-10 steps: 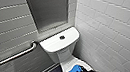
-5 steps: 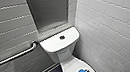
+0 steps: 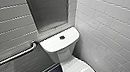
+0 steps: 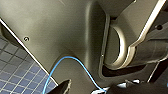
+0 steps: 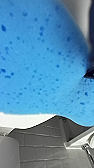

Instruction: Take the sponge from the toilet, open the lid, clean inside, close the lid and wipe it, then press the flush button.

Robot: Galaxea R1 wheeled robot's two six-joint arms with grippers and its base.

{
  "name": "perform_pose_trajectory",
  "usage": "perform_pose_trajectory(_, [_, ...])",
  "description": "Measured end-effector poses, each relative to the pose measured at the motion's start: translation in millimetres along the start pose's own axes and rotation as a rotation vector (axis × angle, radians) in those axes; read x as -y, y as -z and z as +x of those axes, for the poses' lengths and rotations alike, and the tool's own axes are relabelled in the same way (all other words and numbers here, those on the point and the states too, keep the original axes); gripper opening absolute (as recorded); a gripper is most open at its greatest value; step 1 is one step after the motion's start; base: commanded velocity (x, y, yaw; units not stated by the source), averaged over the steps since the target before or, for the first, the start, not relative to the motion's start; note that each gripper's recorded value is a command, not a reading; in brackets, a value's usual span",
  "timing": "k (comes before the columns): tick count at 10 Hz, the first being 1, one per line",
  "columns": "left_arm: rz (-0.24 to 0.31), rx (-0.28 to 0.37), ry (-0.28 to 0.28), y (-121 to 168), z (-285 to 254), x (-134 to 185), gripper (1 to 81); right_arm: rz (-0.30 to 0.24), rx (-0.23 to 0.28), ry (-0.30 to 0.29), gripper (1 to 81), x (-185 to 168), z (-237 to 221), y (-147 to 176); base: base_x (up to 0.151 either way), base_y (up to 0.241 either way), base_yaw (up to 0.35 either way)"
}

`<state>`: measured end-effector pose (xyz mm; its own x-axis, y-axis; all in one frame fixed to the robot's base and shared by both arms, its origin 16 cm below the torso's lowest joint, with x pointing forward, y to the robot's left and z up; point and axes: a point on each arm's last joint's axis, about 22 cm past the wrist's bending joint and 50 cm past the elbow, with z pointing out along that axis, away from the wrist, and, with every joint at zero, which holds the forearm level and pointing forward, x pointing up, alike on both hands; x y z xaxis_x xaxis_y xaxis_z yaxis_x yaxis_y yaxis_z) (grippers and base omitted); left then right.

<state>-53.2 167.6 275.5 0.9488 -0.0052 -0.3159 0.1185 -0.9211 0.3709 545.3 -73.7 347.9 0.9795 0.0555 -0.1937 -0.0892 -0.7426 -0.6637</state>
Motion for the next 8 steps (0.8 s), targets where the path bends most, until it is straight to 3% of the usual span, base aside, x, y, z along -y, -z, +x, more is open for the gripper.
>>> perform_pose_trajectory(4, [0.000, 0.000, 0.000, 0, 0, 0, 81.1, -0.035, -0.019, -0.042, 1.0, -51, -27, 42, 0.000, 0.000, 0.000])
perform_pose_trajectory(8, [-0.003, 0.000, 0.000, -1, 1, -2, 81.1, -0.062, -0.016, -0.096, 1.0, -93, -74, 56, 0.000, 0.000, 0.000])
